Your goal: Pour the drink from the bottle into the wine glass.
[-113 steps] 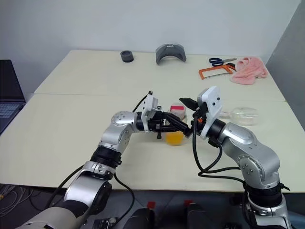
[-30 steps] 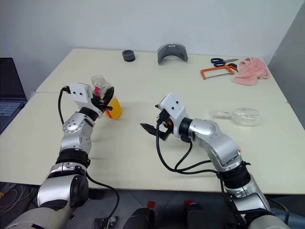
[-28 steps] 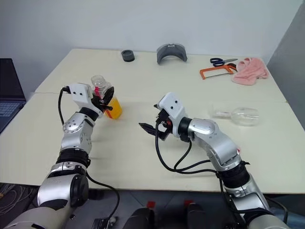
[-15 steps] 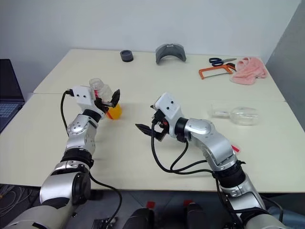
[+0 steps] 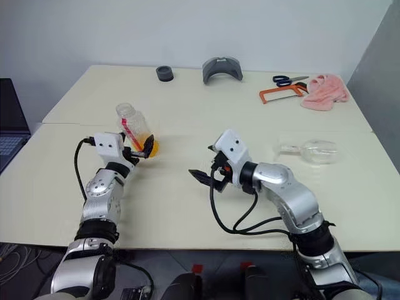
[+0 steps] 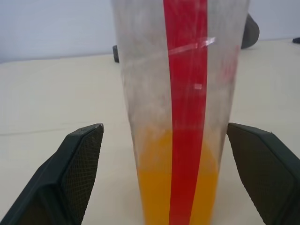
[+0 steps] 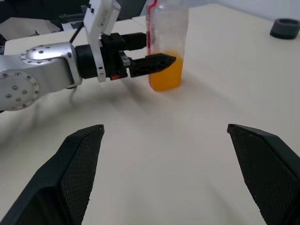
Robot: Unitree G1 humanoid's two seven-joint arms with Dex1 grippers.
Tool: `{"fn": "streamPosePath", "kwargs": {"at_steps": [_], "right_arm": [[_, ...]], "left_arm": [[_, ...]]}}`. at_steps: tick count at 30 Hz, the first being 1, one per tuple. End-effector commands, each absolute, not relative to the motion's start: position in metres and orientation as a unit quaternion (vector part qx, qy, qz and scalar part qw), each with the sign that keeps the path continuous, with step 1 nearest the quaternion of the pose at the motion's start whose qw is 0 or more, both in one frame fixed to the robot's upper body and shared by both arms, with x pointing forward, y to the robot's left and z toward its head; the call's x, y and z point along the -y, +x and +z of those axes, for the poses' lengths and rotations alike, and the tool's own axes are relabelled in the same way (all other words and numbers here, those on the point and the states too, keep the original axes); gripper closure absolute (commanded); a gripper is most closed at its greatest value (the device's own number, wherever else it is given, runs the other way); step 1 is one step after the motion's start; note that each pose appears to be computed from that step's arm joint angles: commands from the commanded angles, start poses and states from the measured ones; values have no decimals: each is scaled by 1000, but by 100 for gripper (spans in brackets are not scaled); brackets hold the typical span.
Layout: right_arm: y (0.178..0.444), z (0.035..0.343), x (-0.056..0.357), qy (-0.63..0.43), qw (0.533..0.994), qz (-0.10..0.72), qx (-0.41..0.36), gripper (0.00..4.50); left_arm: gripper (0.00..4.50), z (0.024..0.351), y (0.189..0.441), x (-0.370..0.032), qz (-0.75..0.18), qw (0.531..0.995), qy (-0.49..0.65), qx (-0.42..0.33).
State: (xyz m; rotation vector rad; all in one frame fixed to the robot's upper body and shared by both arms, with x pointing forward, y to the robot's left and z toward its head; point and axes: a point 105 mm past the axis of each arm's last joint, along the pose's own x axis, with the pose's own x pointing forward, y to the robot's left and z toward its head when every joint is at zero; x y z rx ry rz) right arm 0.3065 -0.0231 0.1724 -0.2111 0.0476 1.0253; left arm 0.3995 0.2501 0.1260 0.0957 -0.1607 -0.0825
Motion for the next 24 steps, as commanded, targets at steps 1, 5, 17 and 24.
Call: {"fn": "streamPosePath", "kwargs": {"at_steps": [1,5,17,24], "right_arm": [[295,180,31,-93,869,487,-5,0],[285,170,49,-60,885,461,-22,0],[286,137,119,148,950,256,-100,0],[313,123,171,337,937,56,-74,0]], "left_arm": [[4,137,390,-251,-54,992,61,94],[4,124,371,-252,-85,992,64,63],[4,103,322,-174,-349,936,34,-11],[4,113,315,-138,-490,867,84,-18]]}}
